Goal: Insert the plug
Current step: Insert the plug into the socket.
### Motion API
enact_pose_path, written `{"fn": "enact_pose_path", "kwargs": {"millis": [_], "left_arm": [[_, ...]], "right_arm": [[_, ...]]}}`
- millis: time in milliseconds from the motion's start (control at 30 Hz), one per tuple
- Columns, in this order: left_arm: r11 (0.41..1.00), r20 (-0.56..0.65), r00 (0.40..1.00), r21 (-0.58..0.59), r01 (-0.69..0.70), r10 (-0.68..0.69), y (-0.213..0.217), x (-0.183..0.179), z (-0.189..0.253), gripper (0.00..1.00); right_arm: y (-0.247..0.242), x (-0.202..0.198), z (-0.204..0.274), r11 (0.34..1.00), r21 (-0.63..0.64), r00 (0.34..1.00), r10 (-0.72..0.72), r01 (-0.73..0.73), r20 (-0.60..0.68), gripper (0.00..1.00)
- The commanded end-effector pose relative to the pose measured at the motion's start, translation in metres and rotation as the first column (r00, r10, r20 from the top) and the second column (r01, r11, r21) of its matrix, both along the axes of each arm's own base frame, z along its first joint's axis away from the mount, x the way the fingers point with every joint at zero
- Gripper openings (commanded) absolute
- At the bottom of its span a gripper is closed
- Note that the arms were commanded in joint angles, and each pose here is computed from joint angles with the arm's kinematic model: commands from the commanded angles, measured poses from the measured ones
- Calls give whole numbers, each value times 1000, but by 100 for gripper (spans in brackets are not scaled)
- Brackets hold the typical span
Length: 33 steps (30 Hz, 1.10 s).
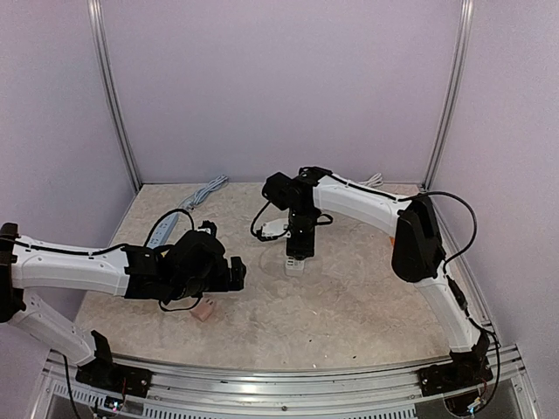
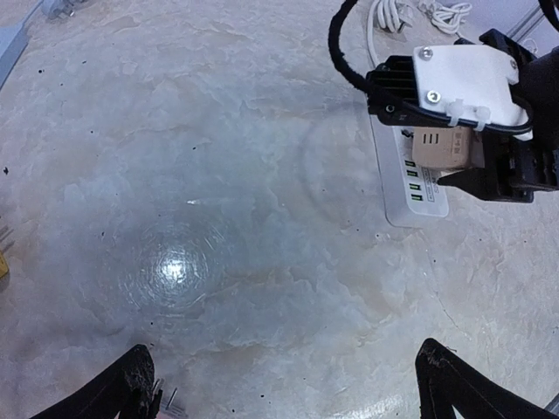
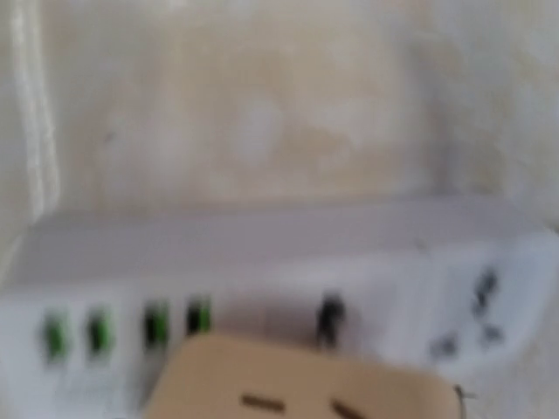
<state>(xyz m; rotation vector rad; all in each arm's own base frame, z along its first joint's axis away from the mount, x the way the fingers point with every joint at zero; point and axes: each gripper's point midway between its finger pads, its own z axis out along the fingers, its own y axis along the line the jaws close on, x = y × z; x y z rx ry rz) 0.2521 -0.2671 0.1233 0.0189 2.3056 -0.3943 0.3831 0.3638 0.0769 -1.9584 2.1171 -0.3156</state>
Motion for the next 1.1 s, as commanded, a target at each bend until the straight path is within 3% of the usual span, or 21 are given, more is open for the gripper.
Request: {"fn": "enact_pose_path", "kwargs": {"millis": [0, 433, 467, 500, 533, 567, 1067], "left_arm": [[1000, 1, 1000, 0, 6, -6, 1, -3, -2, 99], [1000, -5, 1000, -12, -3, 3, 3, -5, -5, 99], [1000, -5, 1000, -13, -4, 4, 3, -5, -5, 99], [1000, -6, 1000, -16, -5, 5, 3, -5, -5, 99], [1000, -6, 1000, -15, -6, 6, 4, -5, -6, 99], [1000, -6, 1000, -16, -6, 6, 4, -5, -5, 99], [1000, -2, 1000, -17, -7, 7, 3, -5, -4, 99]], "right_arm": [[4, -6, -43, 1000, -24, 998, 4, -5, -68, 73], [13, -4, -12, 998, 55, 999, 5, -3, -35, 76], [14, -4, -9, 998, 65, 999, 7, -5, -31, 79], [15, -2, -7, 997, 72, 1000, 5, -3, -25, 93], [15, -2, -5, 997, 77, 1000, 4, -3, -18, 99], [16, -2, -3, 997, 81, 1000, 7, -6, -14, 100], [15, 13, 25, 993, 118, 994, -2, -11, 109, 96]]}}
